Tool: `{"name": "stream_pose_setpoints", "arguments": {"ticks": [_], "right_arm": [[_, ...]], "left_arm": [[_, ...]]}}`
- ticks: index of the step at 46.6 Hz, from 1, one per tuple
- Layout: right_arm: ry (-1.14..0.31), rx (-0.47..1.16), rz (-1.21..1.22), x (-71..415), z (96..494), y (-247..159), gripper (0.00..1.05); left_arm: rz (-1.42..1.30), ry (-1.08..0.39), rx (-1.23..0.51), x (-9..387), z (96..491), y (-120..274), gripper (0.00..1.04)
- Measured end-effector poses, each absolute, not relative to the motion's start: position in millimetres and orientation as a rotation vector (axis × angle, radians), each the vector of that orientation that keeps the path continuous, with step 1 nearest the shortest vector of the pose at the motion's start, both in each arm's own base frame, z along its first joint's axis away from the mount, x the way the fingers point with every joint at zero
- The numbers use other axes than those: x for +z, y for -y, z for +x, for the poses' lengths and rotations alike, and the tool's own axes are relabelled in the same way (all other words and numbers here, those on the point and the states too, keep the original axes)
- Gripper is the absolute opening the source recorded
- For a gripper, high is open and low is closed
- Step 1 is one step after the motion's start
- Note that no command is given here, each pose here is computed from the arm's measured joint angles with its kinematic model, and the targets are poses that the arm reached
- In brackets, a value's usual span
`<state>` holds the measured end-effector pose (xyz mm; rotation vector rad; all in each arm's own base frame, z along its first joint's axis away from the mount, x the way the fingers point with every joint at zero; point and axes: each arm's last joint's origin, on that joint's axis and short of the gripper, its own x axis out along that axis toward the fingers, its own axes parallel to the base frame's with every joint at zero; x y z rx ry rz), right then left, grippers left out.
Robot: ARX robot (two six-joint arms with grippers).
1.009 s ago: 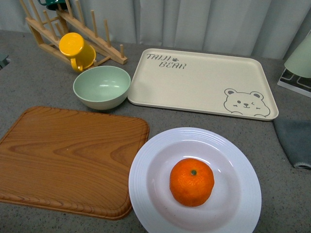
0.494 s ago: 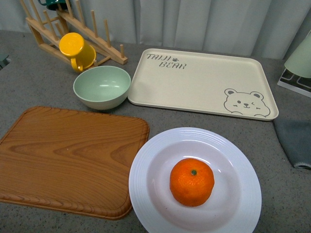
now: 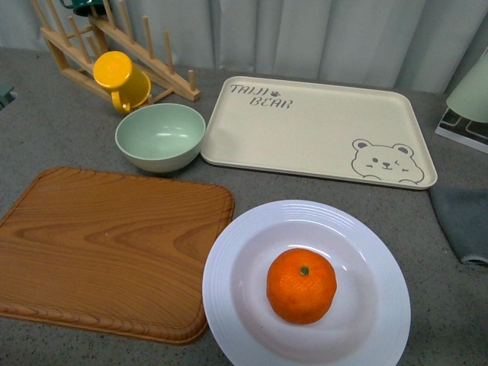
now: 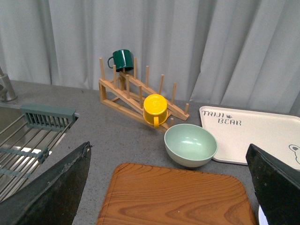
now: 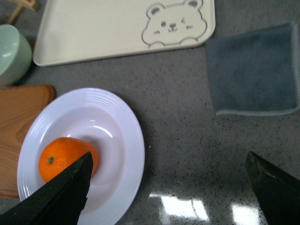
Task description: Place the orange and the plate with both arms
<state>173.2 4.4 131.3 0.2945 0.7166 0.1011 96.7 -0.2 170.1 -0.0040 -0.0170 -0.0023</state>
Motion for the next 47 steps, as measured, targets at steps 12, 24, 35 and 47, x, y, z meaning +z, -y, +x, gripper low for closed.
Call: {"name": "stream_pose_setpoints", "arguments": {"ticks": [12,24,35,47], "right_arm": [[-0.97,0.158,0.452,91.8,213.5,-2.8,0.96],[-1.091,0.216,0.586,67.1,233.8,-8.3,0.96],[-1.177,0.234,0.705,41.0,248.1,-14.4,0.96],[-1.224,0.283,0.799,24.8,260.6,-27.3,0.96]], "left_arm": [[-0.004,0.017,-0.003,170.1,96.7,0.2,0.98],[-0.004,0.017,-0.003,170.1,96.7,0.2,0.98],[-0.004,0.017,-0.003,170.1,96.7,0.2,0.98],[-0.004,0.017,-0.003,170.1,96.7,0.2,0.98]]}}
